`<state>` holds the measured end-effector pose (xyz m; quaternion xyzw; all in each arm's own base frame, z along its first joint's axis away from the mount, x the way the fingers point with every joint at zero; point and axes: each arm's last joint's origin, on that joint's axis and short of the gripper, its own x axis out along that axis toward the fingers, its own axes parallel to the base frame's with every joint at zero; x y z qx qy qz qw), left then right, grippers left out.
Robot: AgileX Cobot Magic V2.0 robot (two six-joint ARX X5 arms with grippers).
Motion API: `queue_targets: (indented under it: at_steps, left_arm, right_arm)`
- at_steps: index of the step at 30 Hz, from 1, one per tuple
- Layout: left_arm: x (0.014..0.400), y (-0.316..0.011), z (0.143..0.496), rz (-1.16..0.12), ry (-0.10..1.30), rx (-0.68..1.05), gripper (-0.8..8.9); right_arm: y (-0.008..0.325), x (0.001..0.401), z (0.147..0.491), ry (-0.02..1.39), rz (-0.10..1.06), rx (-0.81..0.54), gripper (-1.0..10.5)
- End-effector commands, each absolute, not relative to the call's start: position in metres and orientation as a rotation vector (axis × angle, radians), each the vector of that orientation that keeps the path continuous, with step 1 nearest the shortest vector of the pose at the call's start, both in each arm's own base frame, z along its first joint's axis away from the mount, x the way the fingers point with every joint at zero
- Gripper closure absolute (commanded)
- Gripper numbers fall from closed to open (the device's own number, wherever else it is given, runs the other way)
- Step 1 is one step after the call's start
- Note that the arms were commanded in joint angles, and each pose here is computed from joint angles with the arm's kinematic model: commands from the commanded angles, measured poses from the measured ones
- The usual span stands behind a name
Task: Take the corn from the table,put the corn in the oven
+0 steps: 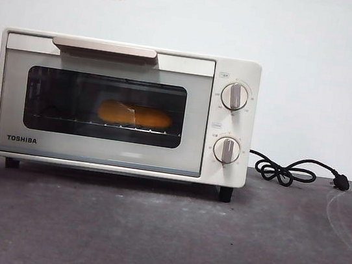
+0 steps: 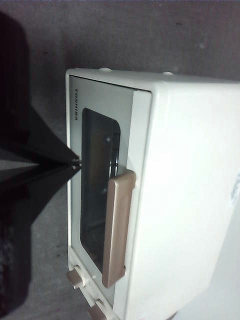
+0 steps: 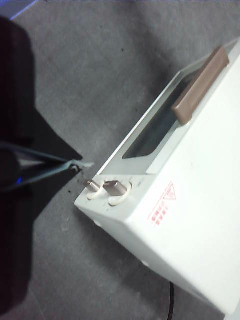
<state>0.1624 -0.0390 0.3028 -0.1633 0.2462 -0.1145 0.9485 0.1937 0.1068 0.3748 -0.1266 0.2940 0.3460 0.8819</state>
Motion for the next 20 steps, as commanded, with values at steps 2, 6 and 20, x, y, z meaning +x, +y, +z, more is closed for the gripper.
queue_targets:
  at_steps: [2,6,20]
  left_arm:
    - [0.168,-0.04,0.299,-0.23,0.523,-0.317,8.17]
    - [0.17,-0.041,0.296,-0.228,0.544,-0.315,8.17]
    - [0.113,-0.018,0.334,-0.209,0.207,-0.213,8.17]
  right_arm:
    - [0.106,0.194,0.375,0.613,0.699,-0.26,9.6]
    - [0.106,0.194,0.375,0.613,0.699,-0.26,9.6]
    - [0.106,0.194,0.375,0.613,0.699,-0.26,9.6]
